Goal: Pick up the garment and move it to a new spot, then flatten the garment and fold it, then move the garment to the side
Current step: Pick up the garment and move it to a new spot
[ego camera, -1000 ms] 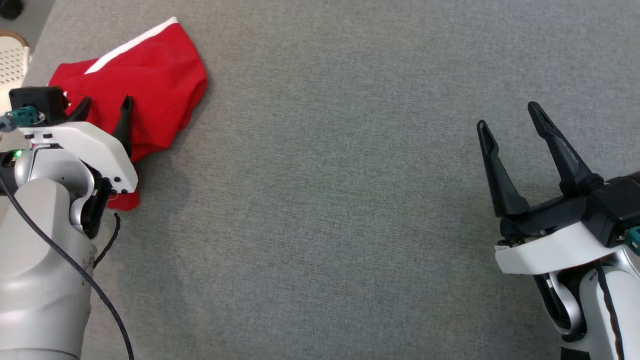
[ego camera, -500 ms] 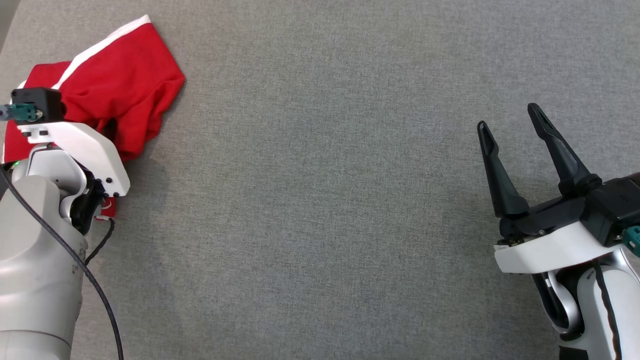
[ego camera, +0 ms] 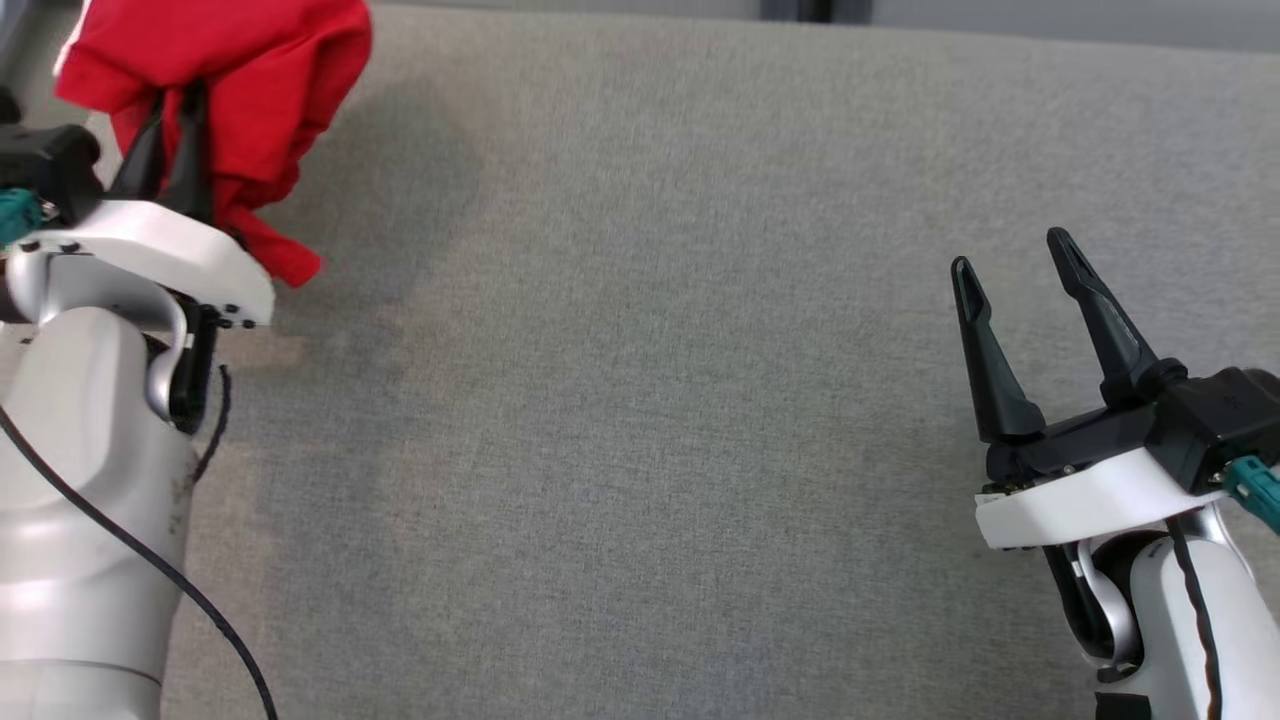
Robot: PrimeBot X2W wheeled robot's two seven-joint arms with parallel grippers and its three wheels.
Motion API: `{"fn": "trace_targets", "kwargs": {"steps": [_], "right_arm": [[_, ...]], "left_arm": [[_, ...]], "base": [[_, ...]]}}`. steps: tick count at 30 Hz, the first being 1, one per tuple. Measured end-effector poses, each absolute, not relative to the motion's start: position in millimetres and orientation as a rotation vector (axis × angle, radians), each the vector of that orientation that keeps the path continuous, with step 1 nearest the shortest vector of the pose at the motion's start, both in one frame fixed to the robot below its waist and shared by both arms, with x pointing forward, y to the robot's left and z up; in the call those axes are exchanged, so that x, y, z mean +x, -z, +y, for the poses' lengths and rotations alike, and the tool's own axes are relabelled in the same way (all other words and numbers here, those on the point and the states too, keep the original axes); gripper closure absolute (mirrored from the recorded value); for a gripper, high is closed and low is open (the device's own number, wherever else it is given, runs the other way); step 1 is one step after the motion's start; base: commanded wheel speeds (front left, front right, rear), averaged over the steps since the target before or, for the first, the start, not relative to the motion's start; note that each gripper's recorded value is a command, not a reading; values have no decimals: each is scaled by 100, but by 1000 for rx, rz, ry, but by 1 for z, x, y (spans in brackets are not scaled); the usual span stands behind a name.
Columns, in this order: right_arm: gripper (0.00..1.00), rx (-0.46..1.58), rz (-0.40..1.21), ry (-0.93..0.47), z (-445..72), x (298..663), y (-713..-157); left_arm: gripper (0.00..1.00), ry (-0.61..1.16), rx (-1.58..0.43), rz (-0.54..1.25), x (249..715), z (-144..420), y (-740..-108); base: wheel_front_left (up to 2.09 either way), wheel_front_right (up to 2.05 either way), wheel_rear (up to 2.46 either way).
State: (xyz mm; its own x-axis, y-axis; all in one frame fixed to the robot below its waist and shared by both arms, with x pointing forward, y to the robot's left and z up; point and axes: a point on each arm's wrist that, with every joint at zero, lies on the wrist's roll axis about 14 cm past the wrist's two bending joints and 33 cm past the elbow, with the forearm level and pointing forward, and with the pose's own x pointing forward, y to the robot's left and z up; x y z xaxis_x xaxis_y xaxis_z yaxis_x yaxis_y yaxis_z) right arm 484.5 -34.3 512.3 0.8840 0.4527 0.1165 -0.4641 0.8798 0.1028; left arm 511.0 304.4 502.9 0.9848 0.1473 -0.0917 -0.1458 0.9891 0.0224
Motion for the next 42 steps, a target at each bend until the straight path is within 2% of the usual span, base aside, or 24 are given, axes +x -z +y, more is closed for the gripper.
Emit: {"fn": "trace_targets", "kwargs": {"steps": [9,18,26,32,33,34,35,42], "right_arm": [[0,128,-181,-408,-57,468,-550],[0,101,-233,-239,-121,451,-570],[0,107,-244,-74,-183,433,-570],[0,100,-233,27,-219,422,-561],[0,98,-230,42,-224,420,-560],[0,95,-223,56,-229,419,-558],[0,92,-219,68,-233,417,-556],[0,87,-212,101,-244,415,-551]], "left_arm": [[100,96,-1,-139,503,212,-569],[100,457,-32,-185,480,72,-585],[100,728,32,-93,457,-34,-539],[100,857,107,20,440,-83,-479],[95,866,118,34,439,-87,-470],[54,878,131,54,438,-91,-462],[0,890,136,71,437,-94,-455],[0,880,92,83,440,-99,-449]], "base": [[0,0,0],[0,0,0],[0,0,0],[0,0,0],[0,0,0],[0,0,0],[0,0,0],[0,0,0]]}}
